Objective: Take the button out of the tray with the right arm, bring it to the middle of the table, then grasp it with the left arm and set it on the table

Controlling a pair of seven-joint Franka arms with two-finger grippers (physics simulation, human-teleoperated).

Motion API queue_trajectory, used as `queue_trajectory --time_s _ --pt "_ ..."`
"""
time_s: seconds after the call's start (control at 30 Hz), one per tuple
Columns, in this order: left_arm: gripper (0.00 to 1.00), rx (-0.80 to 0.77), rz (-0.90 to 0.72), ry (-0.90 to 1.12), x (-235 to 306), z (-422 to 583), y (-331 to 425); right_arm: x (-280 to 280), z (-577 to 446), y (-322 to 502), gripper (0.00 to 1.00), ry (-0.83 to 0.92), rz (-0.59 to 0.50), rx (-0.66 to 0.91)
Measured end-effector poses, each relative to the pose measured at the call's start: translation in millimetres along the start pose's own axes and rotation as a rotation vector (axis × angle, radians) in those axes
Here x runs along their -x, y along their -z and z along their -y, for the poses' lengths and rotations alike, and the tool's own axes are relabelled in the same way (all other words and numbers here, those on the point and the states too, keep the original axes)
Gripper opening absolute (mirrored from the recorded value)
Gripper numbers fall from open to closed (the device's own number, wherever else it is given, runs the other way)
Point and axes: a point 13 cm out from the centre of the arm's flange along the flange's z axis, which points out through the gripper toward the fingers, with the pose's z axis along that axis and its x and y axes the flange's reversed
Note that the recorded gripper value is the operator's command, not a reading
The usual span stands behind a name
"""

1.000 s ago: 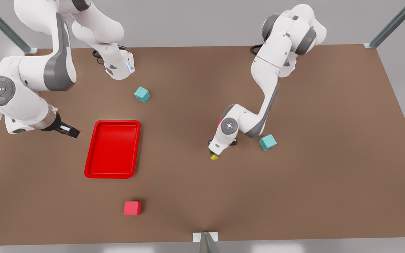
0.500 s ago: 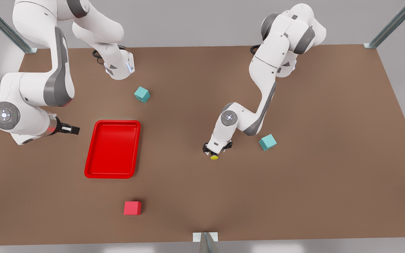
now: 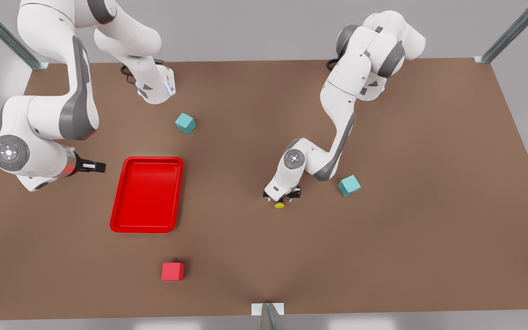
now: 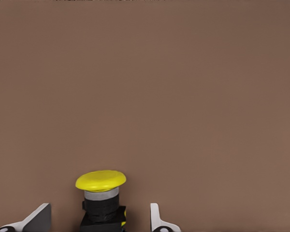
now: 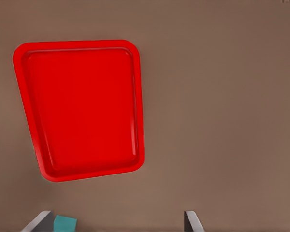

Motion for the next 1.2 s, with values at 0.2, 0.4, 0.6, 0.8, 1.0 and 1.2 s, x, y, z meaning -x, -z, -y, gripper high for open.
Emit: queue_trajectory --time_s 0.2,0.4,0.6,0.8,1.0,1.2 --pt "0.60 0.004 -0.003 -0.039 0.4 -3.3 -3.1 -0.3 -0.4 -0.8 1.00 0.020 -0.002 -0.001" --pt "0.54 0.006 -0.012 -0.068 -4.5 -2.8 -9.5 -0.1 0.4 -0.6 1.00 0.033 -0.002 0.000" --pt "0.49 0.002 -0.006 -0.084 -0.3 -2.2 -4.4 -0.2 -1.1 0.7 1.00 0.046 0.000 -0.001" --pt "0.49 -0.008 0.014 -0.090 17.0 8.9 18.1 -1.8 -0.4 -0.2 1.00 0.053 -0.007 -0.002" --pt "0.49 0.218 0.229 0.051 78.5 -20.1 90.2 -2.4 -0.3 -0.3 1.00 0.059 -0.009 -0.002" --pt "0.48 0.665 0.451 0.244 83.2 -106.0 110.9 -1.1 -9.1 15.3 1.00 0.075 0.024 0.001"
